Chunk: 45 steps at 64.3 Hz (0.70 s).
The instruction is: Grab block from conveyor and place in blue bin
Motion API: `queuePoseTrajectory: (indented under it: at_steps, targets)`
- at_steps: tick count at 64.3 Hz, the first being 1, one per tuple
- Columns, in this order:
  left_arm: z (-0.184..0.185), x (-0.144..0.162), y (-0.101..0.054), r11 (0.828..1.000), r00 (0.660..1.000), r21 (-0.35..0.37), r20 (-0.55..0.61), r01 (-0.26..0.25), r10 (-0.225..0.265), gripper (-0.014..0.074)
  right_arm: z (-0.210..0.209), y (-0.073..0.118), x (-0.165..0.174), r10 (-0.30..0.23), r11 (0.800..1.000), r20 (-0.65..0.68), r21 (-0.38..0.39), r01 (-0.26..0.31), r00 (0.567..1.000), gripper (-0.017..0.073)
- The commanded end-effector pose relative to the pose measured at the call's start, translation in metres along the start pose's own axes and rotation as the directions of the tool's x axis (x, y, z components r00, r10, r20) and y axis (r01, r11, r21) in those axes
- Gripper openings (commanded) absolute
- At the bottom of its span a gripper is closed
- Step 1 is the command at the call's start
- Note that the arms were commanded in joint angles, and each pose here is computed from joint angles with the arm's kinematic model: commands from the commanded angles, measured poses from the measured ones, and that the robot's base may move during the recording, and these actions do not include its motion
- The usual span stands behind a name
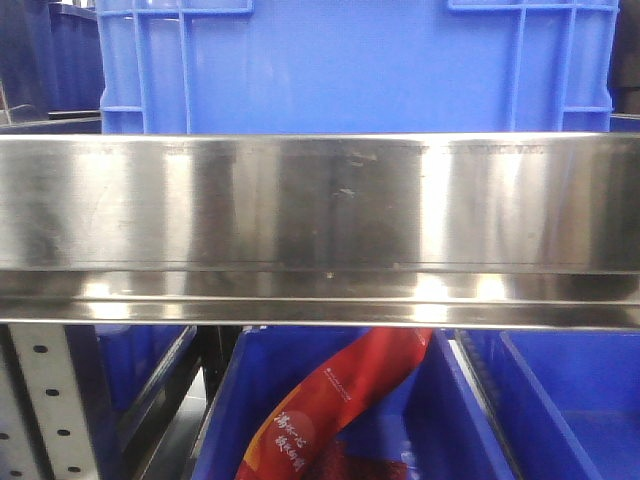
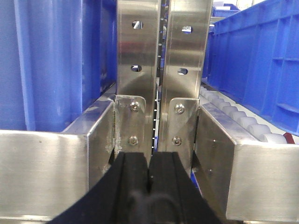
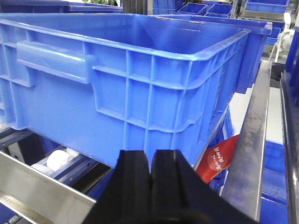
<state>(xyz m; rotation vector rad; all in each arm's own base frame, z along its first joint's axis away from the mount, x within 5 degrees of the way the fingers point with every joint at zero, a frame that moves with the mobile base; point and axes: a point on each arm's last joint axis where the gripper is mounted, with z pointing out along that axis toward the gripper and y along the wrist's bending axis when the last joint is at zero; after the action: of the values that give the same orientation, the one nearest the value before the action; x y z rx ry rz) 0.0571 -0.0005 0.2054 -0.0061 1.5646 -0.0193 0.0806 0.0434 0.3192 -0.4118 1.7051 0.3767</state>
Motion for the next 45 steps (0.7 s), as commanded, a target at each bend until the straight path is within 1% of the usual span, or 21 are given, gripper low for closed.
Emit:
queuePoseTrajectory:
  at_steps: [1,6,10,14,19,24,30,34,41,45]
  targets:
    - [-0.001,-0.002,0.000,1.000,1.000,-0.002,0.022,0.006,-0.006,-0.0111,-0.001,0.000,-0.002,-0.013,1.000,0.027,0.003,0.013,1.000,-0.0162]
    - [-0.001,-0.002,0.000,1.000,1.000,-0.002,0.022,0.006,-0.006,-0.0111,-0.001,0.000,-0.002,-0.013,1.000,0.029,0.003,0.013,0.999,-0.0162]
    - [-0.001,-0.002,0.000,1.000,1.000,-0.002,0.022,0.006,-0.006,-0.0111,-0.001,0.000,-0.001,0.011,1.000,0.031,-0.005,-0.011,0.999,-0.0162]
    - [-0.001,-0.002,0.000,1.000,1.000,-0.002,0.022,0.006,-0.006,-0.0111,-0.002,-0.001,-0.003,0.014,1.000,0.046,0.006,-0.014,0.999,-0.0162]
    - [-0.001,-0.002,0.000,1.000,1.000,-0.002,0.022,0.006,-0.006,-0.0111,-0.006,-0.004,-0.004,0.018,0.999,0.072,0.046,-0.021,0.997,-0.0162]
    - [-0.001,-0.002,0.000,1.000,1.000,-0.002,0.022,0.006,-0.006,-0.0111,-0.011,-0.009,-0.002,0.022,0.993,0.092,0.110,-0.032,0.995,-0.0162]
    - [-0.001,-0.002,0.000,1.000,1.000,-0.002,0.022,0.006,-0.006,-0.0111,-0.017,-0.015,0.010,0.043,0.979,0.125,0.195,-0.067,0.991,-0.0162]
    - [-0.001,-0.002,0.000,1.000,1.000,-0.002,0.022,0.006,-0.006,-0.0111,-0.022,-0.018,0.021,0.055,0.964,0.161,0.248,-0.094,0.985,-0.0162]
    - [-0.001,-0.002,0.000,1.000,1.000,-0.002,0.022,0.006,-0.006,-0.0111,-0.026,-0.021,0.045,0.053,0.941,0.204,0.316,-0.117,0.978,-0.0162]
    - [-0.001,-0.002,0.000,1.000,1.000,-0.002,0.022,0.006,-0.006,-0.0111,-0.026,-0.022,0.060,0.048,0.932,0.216,0.341,-0.122,0.975,-0.0162]
